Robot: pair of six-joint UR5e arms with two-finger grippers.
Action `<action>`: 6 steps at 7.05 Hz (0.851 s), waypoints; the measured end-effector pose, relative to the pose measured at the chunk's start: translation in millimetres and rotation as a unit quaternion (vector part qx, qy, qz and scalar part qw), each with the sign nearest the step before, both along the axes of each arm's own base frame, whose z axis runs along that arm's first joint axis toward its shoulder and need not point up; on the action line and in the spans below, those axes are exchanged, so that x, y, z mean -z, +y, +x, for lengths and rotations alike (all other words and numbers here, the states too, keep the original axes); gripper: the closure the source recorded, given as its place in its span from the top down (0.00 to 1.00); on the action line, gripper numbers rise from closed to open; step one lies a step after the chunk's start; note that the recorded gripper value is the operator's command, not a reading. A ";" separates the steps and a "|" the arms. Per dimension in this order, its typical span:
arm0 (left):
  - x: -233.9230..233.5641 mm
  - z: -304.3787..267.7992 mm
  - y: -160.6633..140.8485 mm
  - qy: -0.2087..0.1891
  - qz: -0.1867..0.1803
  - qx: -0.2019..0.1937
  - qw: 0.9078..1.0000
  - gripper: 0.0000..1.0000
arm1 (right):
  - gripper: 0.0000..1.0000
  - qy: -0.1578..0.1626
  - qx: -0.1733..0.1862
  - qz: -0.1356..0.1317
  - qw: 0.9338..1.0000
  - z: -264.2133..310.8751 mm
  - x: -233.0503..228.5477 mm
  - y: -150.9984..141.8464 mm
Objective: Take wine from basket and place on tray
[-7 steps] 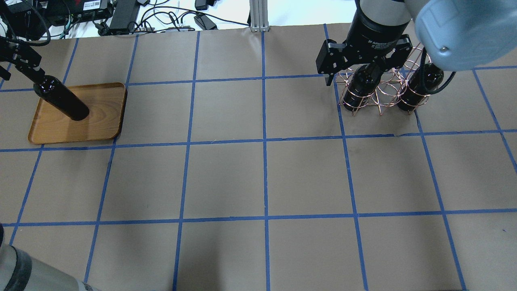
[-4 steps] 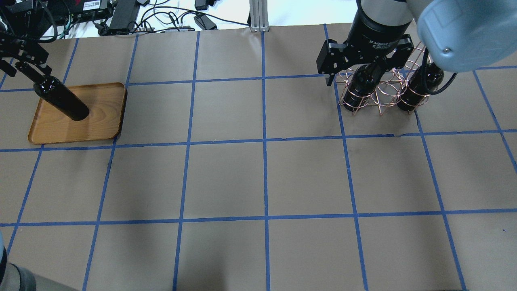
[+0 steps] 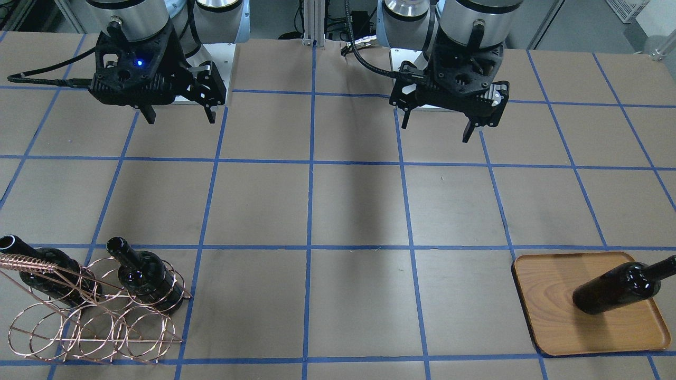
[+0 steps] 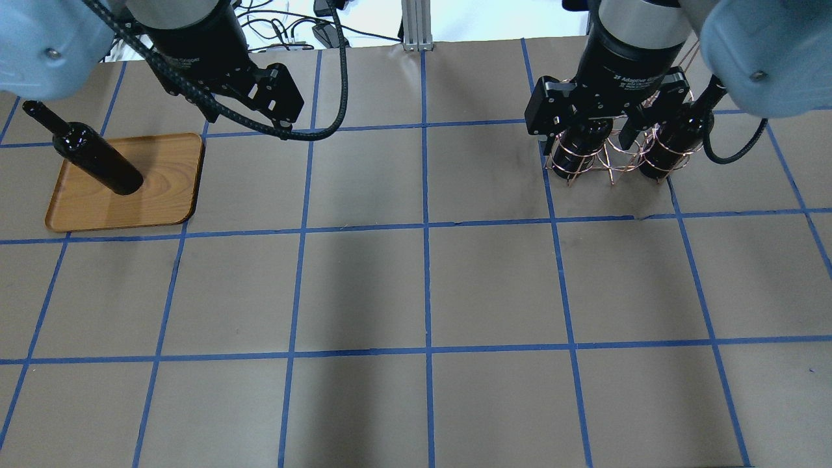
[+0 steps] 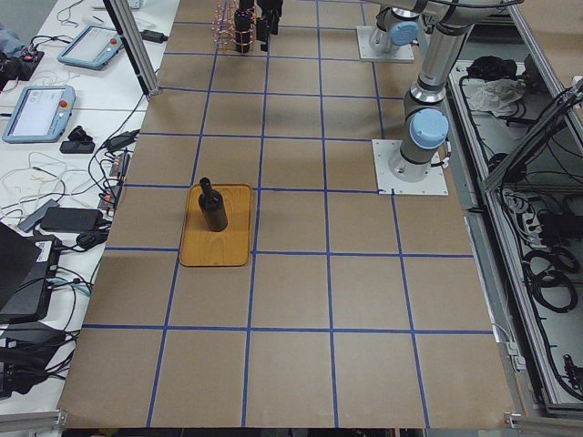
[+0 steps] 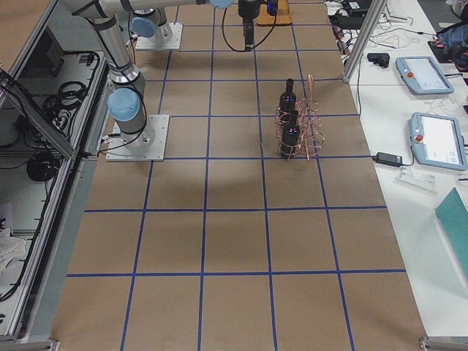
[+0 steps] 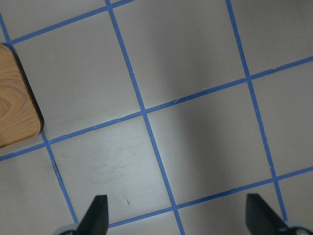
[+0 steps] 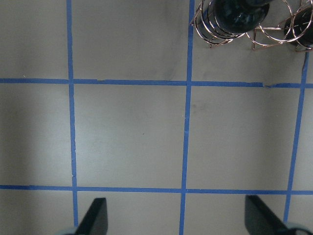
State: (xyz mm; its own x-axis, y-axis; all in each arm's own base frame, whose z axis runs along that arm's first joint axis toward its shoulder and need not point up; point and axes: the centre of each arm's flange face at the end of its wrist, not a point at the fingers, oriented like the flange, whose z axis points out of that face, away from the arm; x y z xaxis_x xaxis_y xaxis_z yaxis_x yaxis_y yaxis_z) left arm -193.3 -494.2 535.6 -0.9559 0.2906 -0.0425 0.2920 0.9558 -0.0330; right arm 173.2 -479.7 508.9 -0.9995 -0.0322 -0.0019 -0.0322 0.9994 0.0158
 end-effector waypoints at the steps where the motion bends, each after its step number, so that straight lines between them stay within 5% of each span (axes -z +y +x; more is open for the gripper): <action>1: -1.8 5.1 4.7 0.005 0.003 -0.006 1.000 1.00 | 1.00 0.000 -0.005 0.003 1.000 -4.4 0.6 -1.1; 6: -25.1 48.1 18.3 0.034 -0.013 -0.054 0.998 1.00 | 1.00 0.000 -0.010 0.006 1.000 -12.5 0.2 -1.9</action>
